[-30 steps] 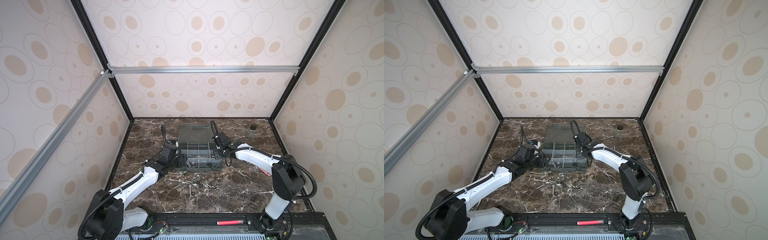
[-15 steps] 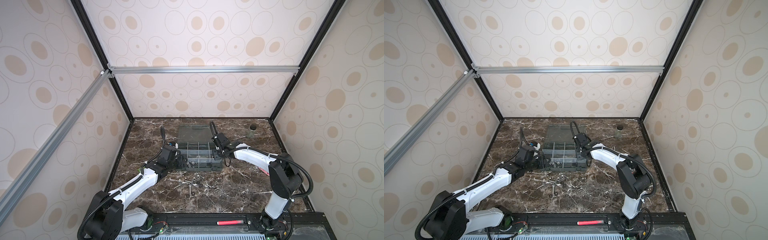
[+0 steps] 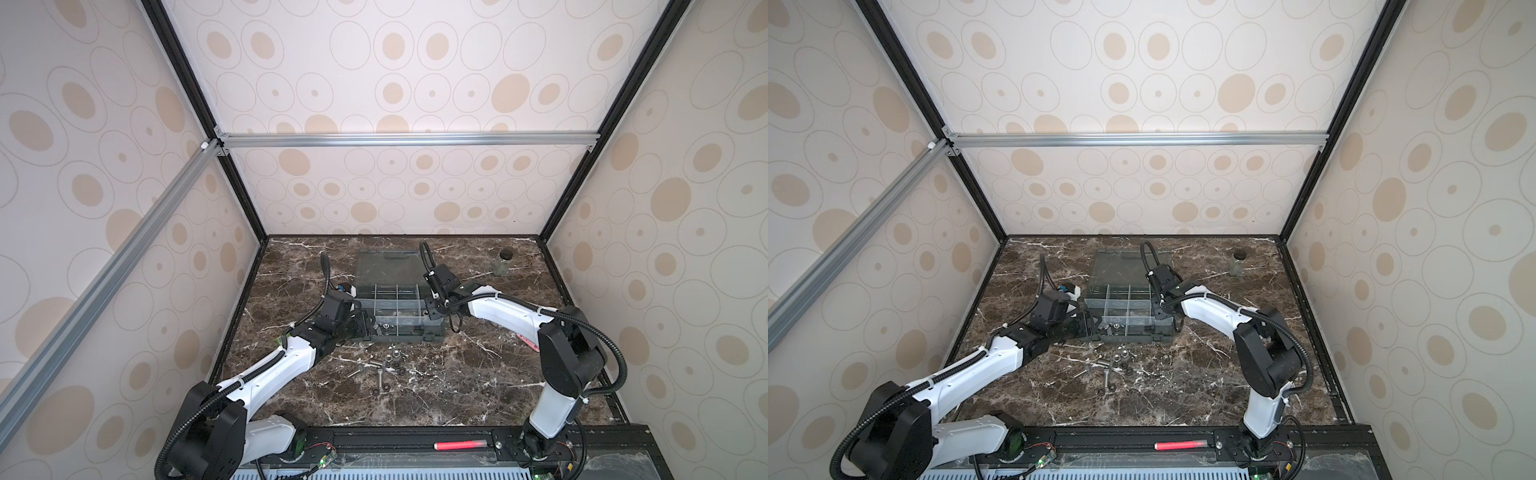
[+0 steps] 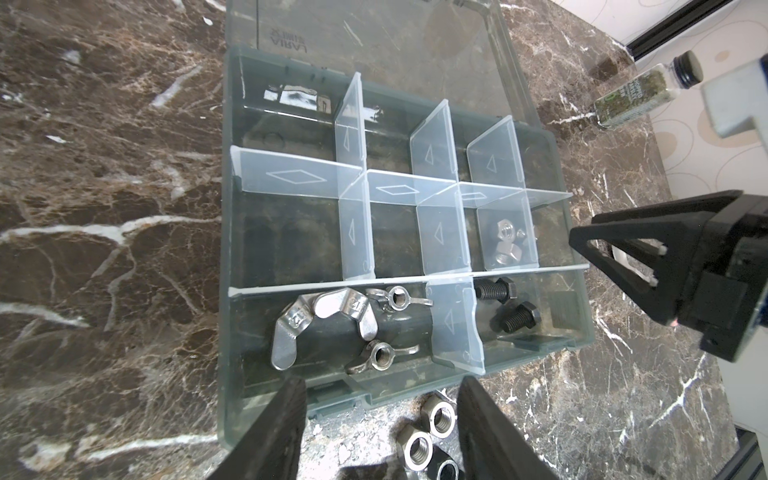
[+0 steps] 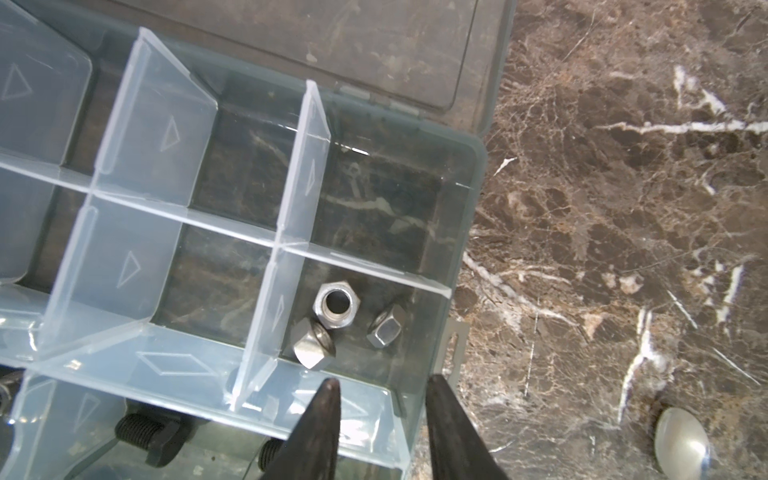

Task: Sort the screws and nuts into containers
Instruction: 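Lower the hex nut into the nut compartment and open the right gripper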

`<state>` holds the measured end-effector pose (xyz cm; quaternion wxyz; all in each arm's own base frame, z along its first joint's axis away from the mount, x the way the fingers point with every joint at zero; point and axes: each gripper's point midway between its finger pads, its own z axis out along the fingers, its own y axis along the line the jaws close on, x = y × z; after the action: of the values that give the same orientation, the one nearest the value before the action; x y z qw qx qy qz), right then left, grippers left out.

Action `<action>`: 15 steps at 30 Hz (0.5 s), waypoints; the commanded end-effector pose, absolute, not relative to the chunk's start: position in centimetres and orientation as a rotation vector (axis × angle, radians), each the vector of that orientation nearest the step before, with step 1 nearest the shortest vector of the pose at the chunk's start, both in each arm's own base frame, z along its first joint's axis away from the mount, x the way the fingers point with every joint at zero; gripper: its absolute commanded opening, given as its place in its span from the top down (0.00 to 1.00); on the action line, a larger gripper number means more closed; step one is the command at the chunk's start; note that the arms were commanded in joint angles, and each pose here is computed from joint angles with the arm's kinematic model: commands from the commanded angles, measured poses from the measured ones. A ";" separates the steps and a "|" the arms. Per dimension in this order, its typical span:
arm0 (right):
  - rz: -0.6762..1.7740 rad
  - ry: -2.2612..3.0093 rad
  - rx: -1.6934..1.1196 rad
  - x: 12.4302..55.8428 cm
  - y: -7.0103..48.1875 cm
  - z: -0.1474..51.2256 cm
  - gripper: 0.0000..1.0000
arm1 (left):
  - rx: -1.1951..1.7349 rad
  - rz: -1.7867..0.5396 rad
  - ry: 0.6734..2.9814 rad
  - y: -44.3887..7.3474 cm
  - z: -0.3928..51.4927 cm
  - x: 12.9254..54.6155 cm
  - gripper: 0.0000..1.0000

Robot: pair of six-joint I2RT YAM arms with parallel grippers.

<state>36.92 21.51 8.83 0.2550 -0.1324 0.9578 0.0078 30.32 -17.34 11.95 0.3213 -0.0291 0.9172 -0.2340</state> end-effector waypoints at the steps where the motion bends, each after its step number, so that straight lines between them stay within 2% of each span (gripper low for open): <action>1: 0.024 2.585 -0.337 36.5 20.8 10.1 0.62 | -0.083 -0.649 2.382 -17.6 12.6 30.7 0.42; 15: 0.059 2.563 -0.218 34.1 18.5 11.4 0.62 | 0.040 -0.660 2.423 -19.9 11.6 29.5 0.45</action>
<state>34.49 19.44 11.05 0.2756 -0.1013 0.9556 0.0242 29.68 -19.07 11.56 0.3090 -0.0031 0.9177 -0.2496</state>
